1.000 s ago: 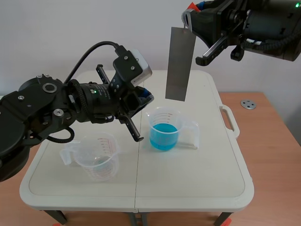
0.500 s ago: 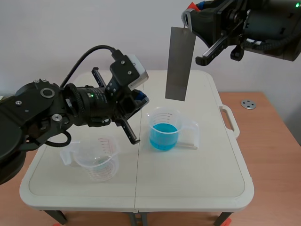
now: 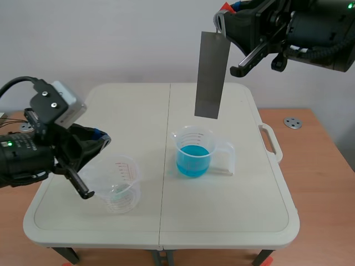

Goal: Hold the metal plate by the orange handle, dip it into the blue solution, take it out and point at it, then put the plate back in the beaker on the left.
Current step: 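Point at the plate with the left hand, then lower the plate into the blue solution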

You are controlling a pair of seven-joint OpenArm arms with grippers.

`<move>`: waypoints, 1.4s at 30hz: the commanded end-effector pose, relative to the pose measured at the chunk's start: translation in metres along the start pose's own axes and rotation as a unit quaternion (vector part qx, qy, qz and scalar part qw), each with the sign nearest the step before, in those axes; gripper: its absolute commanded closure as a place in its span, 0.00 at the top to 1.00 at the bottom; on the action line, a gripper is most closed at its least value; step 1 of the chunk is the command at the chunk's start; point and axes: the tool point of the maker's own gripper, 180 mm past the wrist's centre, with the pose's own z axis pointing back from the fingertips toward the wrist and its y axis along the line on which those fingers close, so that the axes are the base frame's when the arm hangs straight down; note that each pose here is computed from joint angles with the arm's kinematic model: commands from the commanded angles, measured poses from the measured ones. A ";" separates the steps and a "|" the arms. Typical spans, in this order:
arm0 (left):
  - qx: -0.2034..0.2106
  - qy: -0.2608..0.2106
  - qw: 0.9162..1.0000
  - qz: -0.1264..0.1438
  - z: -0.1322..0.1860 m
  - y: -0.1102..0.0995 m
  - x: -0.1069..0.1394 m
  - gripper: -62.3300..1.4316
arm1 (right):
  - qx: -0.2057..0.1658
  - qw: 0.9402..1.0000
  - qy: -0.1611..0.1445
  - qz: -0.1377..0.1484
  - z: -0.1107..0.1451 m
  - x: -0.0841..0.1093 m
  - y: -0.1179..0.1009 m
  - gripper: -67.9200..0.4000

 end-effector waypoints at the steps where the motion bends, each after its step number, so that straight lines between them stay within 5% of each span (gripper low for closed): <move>1: 0.006 -0.010 1.000 0.008 0.011 0.004 0.003 0.05 | 0.004 1.000 -0.021 0.002 0.000 0.011 0.000 0.02; 15: 0.084 0.032 0.993 0.082 0.110 0.022 -0.050 0.05 | 0.007 1.000 -0.021 0.001 -0.001 0.011 0.003 0.02; 31: 0.057 0.158 0.978 0.122 0.185 -0.030 -0.114 0.05 | 0.017 0.999 -0.003 -0.031 -0.008 -0.017 0.009 0.02; 42: 0.059 0.194 0.972 0.118 0.199 -0.034 -0.136 0.05 | 0.014 0.999 0.011 -0.046 -0.008 -0.041 0.008 0.02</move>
